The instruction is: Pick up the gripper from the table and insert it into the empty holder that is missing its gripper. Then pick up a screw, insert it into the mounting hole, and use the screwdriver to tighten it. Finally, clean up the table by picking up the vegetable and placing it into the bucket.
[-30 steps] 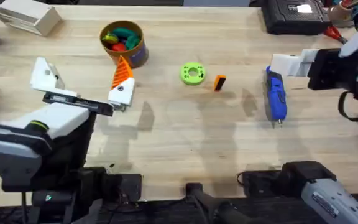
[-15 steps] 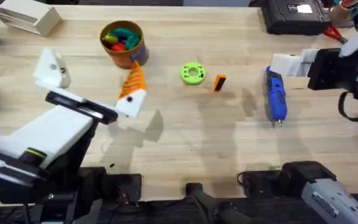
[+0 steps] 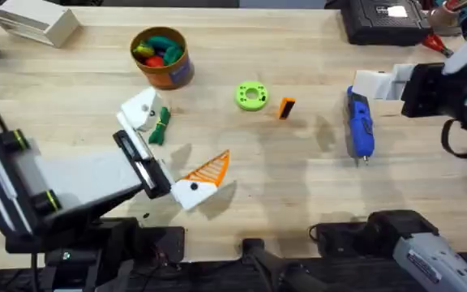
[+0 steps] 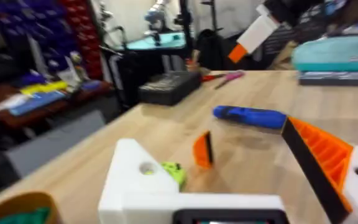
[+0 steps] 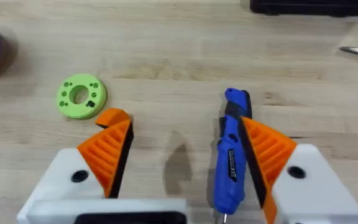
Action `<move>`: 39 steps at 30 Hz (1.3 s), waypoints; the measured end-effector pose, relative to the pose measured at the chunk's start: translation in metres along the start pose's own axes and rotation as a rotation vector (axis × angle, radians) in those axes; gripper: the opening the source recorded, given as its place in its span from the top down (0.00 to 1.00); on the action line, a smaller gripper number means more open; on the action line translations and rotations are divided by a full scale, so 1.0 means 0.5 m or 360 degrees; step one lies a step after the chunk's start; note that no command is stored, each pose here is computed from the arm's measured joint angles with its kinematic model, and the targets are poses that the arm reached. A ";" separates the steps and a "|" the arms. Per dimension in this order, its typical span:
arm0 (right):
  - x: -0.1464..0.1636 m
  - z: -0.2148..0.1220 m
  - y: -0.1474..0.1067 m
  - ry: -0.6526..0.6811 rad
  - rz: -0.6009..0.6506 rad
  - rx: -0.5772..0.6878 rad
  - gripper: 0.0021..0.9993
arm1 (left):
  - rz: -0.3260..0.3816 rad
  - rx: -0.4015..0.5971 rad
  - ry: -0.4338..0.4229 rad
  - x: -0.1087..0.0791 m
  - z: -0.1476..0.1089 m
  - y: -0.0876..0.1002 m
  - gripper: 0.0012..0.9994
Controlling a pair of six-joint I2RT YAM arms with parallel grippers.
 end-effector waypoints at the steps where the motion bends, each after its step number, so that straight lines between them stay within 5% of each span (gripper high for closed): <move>1: 0.000 0.000 0.000 0.0000 0.0000 0.0000 0.01 | -0.0032 0.0006 -0.0023 -0.005 0.000 -0.002 0.01; 6: 0.000 0.000 0.000 0.0000 0.0000 0.0001 0.01 | -0.0181 0.0049 -0.0129 -0.026 -0.001 -0.014 0.01; 8: 0.000 0.000 0.000 0.0000 0.0000 0.0000 0.01 | -0.0353 0.0108 -0.0158 -0.033 -0.003 -0.033 0.01; 15: 0.000 0.000 0.000 0.0000 0.0000 0.0000 0.01 | -0.0561 0.0190 -0.0168 -0.039 -0.006 -0.061 0.01; 26: 0.000 0.000 0.000 0.0001 0.0000 0.0000 0.01 | -0.0492 0.0226 -0.0377 -0.081 -0.014 -0.068 0.01; 28: 0.000 0.000 0.000 0.0000 0.0000 0.0000 0.01 | -0.0592 0.0295 -0.0432 -0.097 -0.022 -0.094 0.01; 39: 0.000 0.000 0.000 0.0000 0.0000 0.0000 0.01 | -0.0419 0.0293 -0.0501 -0.110 -0.028 -0.107 0.01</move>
Point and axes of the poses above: each hand's point on the last joint's axis, 136 mm out from that joint toward the fingers, its own z axis out along the fingers, its own x axis along the line the jaws close on, y = z × x, the point moved 1 cm from there along -z, back along the fingers, and after that the axes turned 3 degrees about -z, right-handed, at the moved point
